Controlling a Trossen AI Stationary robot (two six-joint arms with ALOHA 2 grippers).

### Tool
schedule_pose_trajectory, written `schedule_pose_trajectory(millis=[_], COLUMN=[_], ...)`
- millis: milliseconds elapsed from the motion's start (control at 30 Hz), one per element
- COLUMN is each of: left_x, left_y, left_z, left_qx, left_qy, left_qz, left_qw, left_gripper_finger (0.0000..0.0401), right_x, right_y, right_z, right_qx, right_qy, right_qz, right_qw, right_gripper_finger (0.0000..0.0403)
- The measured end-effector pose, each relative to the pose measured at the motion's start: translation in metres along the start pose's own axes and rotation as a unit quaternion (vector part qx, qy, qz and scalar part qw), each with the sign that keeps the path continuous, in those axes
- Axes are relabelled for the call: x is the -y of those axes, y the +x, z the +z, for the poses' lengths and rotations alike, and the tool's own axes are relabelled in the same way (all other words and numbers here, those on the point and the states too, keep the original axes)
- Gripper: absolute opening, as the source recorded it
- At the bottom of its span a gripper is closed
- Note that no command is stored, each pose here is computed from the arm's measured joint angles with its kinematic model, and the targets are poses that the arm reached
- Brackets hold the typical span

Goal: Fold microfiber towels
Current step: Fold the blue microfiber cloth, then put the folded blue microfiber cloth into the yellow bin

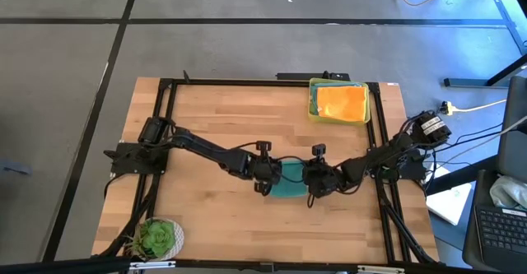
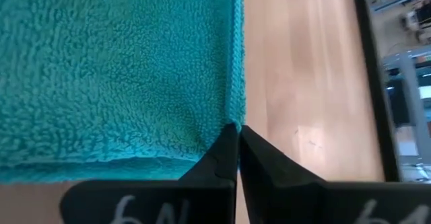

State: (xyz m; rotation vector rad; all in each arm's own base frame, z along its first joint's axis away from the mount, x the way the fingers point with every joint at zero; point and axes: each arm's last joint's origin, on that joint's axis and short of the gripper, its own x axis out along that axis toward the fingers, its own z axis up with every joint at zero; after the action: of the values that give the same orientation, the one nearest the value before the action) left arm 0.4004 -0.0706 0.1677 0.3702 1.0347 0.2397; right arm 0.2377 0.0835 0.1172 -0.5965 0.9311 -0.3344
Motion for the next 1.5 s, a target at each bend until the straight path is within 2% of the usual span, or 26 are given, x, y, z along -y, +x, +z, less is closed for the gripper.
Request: schedule_pose_trajectory(millis=[200, 367, 533, 700, 800, 900, 967, 1067, 1133, 1200, 1333, 1500], left_x=[-0.003, -0.008, -0.009, -0.006, 0.003, 0.013, 0.016, 0.019, 0.022, 0.025, 0.033, 0.036], left_y=[0.007, 0.011, 0.011, 0.007, 0.0, -0.007, -0.01, -0.003, 0.008, 0.023, 0.048, 0.06], left_z=[-0.001, -0.004, -0.005, -0.001, 0.009, 0.019, 0.025, 0.026, 0.024, 0.021, 0.014, 0.01], left_qx=[0.02, 0.009, 0.004, 0.014, 0.059, 0.113, 0.14, 0.148, 0.146, 0.14, 0.128, 0.118], left_qy=[0.009, 0.009, 0.006, -0.003, -0.023, -0.03, -0.029, -0.029, -0.03, -0.029, -0.029, -0.034], left_qz=[0.001, 0.004, 0.022, 0.034, 0.027, 0.014, 0.004, -0.003, -0.01, -0.017, -0.015, -0.018], left_qw=[1.0, 1.0, 1.0, 0.999, 0.998, 0.993, 0.99, 0.989, 0.989, 0.99, 0.991, 0.992], left_gripper_finger=[0.0004, 0.0042, 0.0091, 0.0112, 0.0111, 0.011, 0.0111, 0.011, 0.0109, 0.0108, 0.0108, 0.0108], right_x=[0.0, 0.0, 0.002, 0.003, 0.002, 0.002, 0.002, 0.004, 0.005, 0.005, -0.002, -0.015], right_y=[0.001, 0.002, 0.002, 0.0, -0.008, -0.021, -0.032, -0.046, -0.051, -0.048, -0.036, -0.023], right_z=[-0.002, -0.007, -0.008, -0.007, -0.001, 0.006, 0.009, 0.013, 0.017, 0.019, 0.012, -0.011], right_qx=[-0.005, -0.021, -0.031, -0.02, -0.008, 0.011, 0.026, 0.044, 0.056, 0.062, 0.055, -0.003], right_qy=[-0.001, -0.012, 0.004, 0.001, -0.014, -0.025, -0.023, 0.009, 0.067, 0.12, 0.169, 0.183], right_qz=[0.006, 0.005, -0.006, -0.06, -0.077, -0.072, -0.045, 0.065, 0.152, 0.212, 0.234, 0.254], right_qw=[1.0, 1.0, 1.0, 0.998, 0.997, 0.997, 0.998, 0.997, 0.985, 0.968, 0.956, 0.95], right_gripper_finger=[0.0009, 0.0018, 0.0058, 0.0109, 0.0134, 0.015, 0.0156, 0.0158, 0.0158, 0.0158, 0.0158, 0.0158])
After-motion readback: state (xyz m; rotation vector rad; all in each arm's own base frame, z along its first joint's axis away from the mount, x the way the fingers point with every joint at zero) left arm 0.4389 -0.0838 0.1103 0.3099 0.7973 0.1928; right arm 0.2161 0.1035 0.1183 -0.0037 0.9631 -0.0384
